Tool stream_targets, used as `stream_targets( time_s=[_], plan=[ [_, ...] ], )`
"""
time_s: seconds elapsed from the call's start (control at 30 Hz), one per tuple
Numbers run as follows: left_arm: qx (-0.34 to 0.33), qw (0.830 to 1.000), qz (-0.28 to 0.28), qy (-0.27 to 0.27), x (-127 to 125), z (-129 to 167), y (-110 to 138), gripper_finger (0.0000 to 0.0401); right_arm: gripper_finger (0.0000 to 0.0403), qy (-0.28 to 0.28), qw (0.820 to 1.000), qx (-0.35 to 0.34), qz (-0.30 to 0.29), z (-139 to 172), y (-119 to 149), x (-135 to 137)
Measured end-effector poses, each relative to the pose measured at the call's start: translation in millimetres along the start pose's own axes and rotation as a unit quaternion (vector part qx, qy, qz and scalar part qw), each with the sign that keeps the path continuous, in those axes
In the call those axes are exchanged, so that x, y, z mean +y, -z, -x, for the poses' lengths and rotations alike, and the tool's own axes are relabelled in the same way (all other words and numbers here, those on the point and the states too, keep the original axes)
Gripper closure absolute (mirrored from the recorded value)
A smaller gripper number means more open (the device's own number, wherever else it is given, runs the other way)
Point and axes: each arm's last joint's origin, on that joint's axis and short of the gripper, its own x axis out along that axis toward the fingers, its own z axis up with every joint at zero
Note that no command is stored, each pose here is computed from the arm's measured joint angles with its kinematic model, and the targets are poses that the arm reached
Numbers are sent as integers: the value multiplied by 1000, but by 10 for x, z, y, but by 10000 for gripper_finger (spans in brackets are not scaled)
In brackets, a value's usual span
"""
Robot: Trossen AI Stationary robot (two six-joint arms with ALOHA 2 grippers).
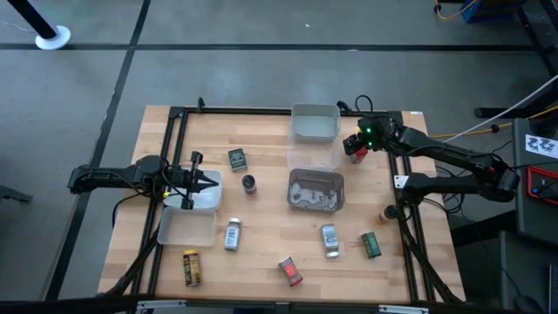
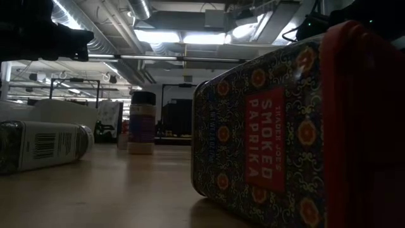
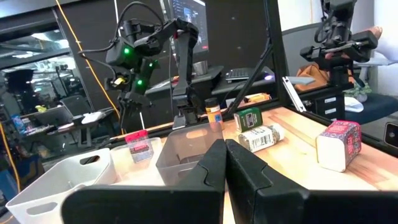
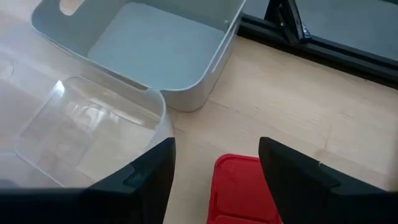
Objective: Sort spices by type
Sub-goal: Put the top red seasoning can into the gray bin
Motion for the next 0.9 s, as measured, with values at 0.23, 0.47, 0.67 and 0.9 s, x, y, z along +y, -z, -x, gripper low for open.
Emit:
stream_targets(
  time_s=[0.23,0.47,0.67,0.9],
  plan=[
    [0,1000,0,0,0,0,0,401,171,-6,1000,1,0,0,-1,4],
    [0,1000,0,0,0,0,0,401,171,-6,1000,2,0,0,0,4],
    [0,1000,0,1,-1,0,0,401,171,40,999,-6,2,19,16,-38],
    [0,1000,0,1,-1,0,0,401,171,57,998,9,9,19,52,-61]
  ],
)
